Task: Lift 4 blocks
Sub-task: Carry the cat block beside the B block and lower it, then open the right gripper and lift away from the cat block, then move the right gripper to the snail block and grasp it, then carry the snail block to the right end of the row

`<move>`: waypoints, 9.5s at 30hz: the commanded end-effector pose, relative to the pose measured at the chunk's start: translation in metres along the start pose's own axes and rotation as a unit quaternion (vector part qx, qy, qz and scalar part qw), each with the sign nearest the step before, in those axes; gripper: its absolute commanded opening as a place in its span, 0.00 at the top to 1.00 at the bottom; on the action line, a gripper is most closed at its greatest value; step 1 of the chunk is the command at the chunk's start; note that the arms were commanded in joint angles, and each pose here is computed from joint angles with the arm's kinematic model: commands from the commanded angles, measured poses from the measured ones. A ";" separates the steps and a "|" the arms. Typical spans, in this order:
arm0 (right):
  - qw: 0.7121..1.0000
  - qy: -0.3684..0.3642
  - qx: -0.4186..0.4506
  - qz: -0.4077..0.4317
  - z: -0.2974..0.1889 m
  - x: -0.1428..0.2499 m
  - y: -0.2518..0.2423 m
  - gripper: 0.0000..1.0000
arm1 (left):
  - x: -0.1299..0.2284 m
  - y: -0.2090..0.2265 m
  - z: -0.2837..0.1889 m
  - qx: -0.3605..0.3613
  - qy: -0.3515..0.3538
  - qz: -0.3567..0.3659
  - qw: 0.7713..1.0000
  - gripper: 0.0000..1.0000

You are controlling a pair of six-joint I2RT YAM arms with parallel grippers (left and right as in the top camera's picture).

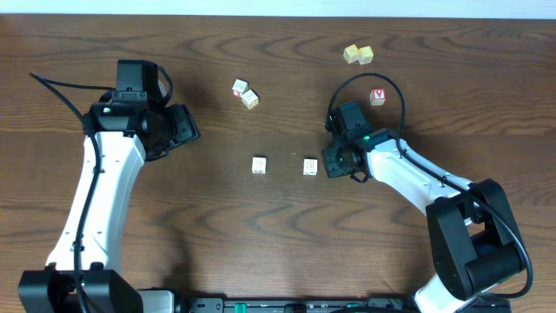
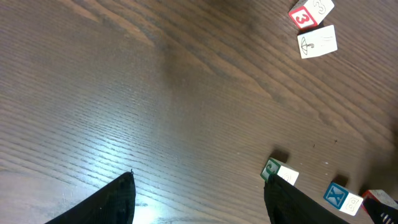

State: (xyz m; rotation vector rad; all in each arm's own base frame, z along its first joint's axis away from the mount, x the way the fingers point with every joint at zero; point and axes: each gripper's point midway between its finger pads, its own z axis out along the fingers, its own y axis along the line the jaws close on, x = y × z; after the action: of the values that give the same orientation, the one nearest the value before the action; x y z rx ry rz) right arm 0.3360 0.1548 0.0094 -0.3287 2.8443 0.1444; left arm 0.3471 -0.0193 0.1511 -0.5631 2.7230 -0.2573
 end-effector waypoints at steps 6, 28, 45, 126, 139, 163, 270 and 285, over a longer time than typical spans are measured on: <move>0.997 0.026 -0.009 0.074 0.002 0.013 0.005 0.78 | 0.001 0.000 0.000 0.002 0.004 0.005 1.000 0.33; 0.995 0.045 -0.025 0.087 -0.001 0.022 0.017 0.79 | 0.002 0.000 0.000 0.002 0.004 0.005 1.000 0.32; 0.995 0.029 -0.031 0.085 -0.002 0.013 0.020 0.50 | 0.001 0.000 0.000 0.002 0.004 0.004 1.000 0.33; 0.991 0.012 -0.040 0.127 -0.005 0.001 0.028 0.68 | 0.003 0.001 0.000 0.001 0.007 0.004 1.000 0.33; 0.993 -0.010 -0.034 0.116 -0.021 -0.018 0.028 0.44 | 0.003 0.001 0.000 0.001 0.007 0.004 1.000 0.32; 0.992 -0.002 0.111 -0.054 -0.081 -0.038 -0.094 0.01 | 0.001 0.000 0.000 0.003 0.003 0.005 1.000 0.33; 0.988 0.137 0.005 0.067 -0.002 0.019 -0.088 0.88 | 0.006 0.003 0.000 -0.002 0.014 0.004 1.000 0.33; 0.967 0.136 0.039 0.211 0.001 0.020 -0.047 0.88 | 0.004 0.001 0.000 0.000 0.009 0.004 1.000 0.32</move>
State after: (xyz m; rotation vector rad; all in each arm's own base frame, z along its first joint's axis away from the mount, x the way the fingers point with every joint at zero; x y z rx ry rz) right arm 0.3243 0.1029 0.0019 0.2122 3.1626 0.1300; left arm 0.3437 -0.0195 0.1498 -0.5666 2.7374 -0.2541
